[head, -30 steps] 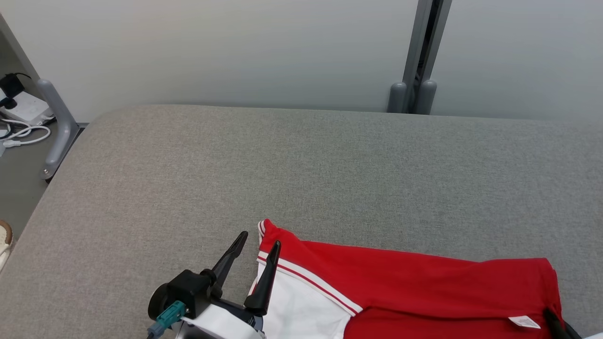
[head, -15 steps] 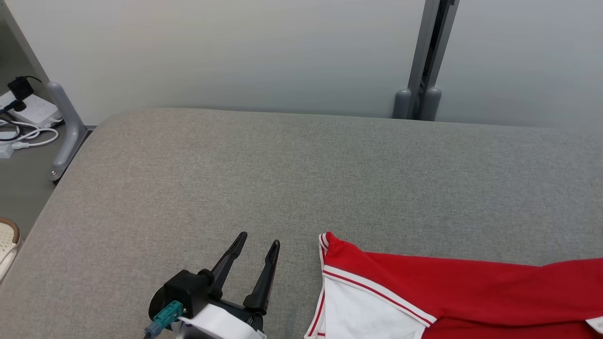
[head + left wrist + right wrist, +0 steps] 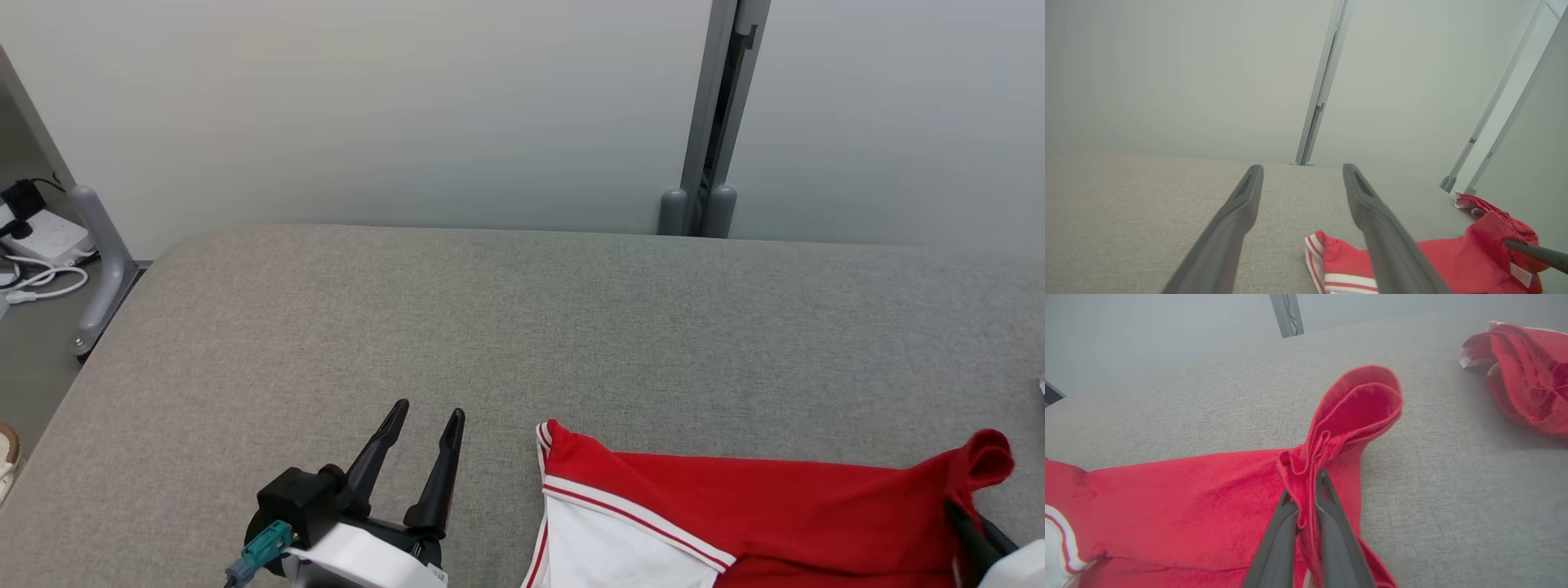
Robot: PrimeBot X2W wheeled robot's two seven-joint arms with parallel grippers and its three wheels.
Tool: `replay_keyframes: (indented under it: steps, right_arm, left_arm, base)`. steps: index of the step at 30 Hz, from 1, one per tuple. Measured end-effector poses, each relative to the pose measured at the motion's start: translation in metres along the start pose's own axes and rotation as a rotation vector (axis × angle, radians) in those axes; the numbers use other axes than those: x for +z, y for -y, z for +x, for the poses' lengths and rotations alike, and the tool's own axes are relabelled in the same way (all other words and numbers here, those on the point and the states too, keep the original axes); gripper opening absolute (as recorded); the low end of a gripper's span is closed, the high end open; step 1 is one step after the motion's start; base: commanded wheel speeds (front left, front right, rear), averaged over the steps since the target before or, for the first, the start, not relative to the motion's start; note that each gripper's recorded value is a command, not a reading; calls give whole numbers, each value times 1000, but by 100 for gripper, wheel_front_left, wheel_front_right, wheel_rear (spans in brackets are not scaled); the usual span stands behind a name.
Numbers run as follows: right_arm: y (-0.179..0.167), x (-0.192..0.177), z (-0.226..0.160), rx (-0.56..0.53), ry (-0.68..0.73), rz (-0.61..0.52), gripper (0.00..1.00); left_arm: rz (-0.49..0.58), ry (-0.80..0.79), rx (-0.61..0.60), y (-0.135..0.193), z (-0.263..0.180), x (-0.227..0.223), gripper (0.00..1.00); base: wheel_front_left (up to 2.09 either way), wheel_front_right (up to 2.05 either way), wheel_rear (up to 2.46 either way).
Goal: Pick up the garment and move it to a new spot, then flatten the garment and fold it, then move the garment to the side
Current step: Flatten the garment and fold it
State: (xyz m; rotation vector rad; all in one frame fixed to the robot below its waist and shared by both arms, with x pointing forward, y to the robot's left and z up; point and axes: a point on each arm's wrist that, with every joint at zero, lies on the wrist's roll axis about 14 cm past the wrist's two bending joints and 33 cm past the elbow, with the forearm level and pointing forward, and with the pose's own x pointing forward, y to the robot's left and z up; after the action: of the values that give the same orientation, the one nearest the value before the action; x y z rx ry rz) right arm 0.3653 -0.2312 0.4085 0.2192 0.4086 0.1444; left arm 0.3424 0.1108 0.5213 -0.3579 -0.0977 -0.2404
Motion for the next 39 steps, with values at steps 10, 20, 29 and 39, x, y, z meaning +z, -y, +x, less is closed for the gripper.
replay_keyframes:
  steps: [10, 20, 29, 39]
  right_arm:
    - [-98, 17, -1, 263, 42, 183, 0]
    - [-196, 22, -12, 533, -21, 304, 0]
    - [-249, 7, -14, 654, -101, 313, 0]
    - [-278, -21, -4, 693, -185, 248, 0]
  left_arm:
    - [-18, 11, -4, 2, 0, 3, 100]
    - [10, 36, 25, -11, 2, 13, 100]
    - [20, 88, 91, -34, -2, 31, 100]
    - [26, 91, 145, -49, -10, 33, 100]
  base:
    - [0, 0, 0]
    - [0, 0, 0]
    - [0, 0, 0]
    - [0, 0, 0]
